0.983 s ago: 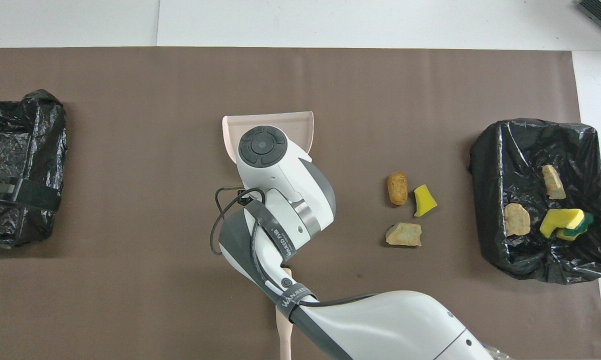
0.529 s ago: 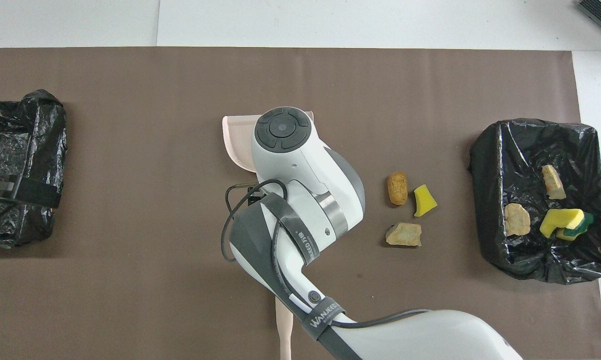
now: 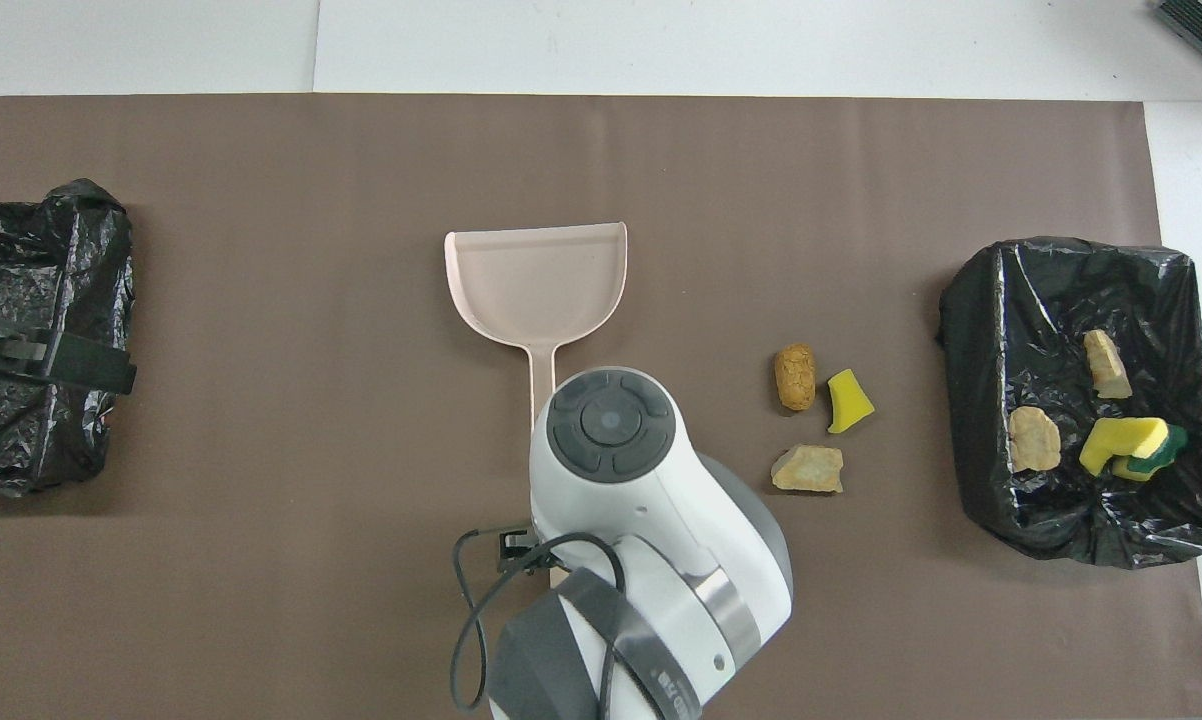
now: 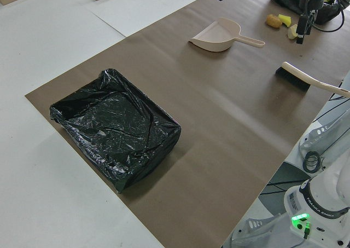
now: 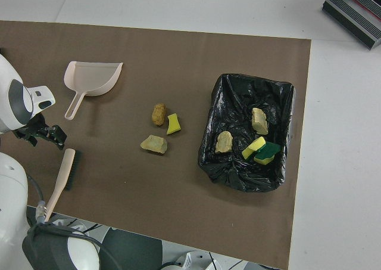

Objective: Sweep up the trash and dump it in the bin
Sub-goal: 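Reach the left gripper to the dustpan handle while the right gripper withdraws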

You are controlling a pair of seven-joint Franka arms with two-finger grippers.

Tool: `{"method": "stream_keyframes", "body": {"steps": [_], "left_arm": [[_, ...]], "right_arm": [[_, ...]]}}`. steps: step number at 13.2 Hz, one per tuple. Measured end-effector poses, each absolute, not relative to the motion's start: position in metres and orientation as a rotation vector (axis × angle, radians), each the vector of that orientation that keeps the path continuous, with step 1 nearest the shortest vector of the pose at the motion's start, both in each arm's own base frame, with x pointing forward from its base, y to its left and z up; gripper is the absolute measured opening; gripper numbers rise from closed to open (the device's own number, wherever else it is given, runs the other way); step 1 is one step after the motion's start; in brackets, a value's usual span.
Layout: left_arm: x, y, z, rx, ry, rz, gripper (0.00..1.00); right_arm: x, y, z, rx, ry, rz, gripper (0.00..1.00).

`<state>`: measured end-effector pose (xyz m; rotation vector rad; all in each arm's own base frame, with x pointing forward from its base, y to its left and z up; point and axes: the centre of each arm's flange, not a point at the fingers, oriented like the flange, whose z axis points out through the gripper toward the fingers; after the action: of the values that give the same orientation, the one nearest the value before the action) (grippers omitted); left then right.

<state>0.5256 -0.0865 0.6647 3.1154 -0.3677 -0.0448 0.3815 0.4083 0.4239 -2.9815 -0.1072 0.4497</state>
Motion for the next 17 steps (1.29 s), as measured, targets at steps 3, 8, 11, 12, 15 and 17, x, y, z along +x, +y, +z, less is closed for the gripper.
{"method": "stream_keyframes", "body": {"steps": [3, 8, 11, 12, 15, 17], "left_arm": [[0.548, -0.147, 0.628, 3.119, -0.298, -0.027, 1.0], [0.562, -0.248, 0.567, 3.104, -0.247, 0.033, 1.0], [0.552, -0.297, 0.512, 3.098, -0.24, 0.037, 1.0], [0.547, -0.317, 0.488, 3.098, -0.218, 0.029, 1.0], [0.548, -0.354, 0.425, 3.098, -0.163, 0.012, 1.0], [0.549, -0.361, 0.399, 3.095, -0.168, 0.014, 1.0]], "right_arm": [[0.309, 0.403, 0.381, -2.99, -0.021, 0.475, 1.0], [0.255, 0.407, 0.339, -3.025, 0.101, 0.484, 1.0], [0.239, 0.41, 0.341, -3.033, 0.128, 0.489, 1.0], [0.235, 0.411, 0.343, -3.033, 0.13, 0.486, 1.0], [0.227, 0.414, 0.34, -3.026, 0.114, 0.459, 0.99], [0.223, 0.412, 0.334, -3.029, 0.111, 0.45, 0.95]]}}
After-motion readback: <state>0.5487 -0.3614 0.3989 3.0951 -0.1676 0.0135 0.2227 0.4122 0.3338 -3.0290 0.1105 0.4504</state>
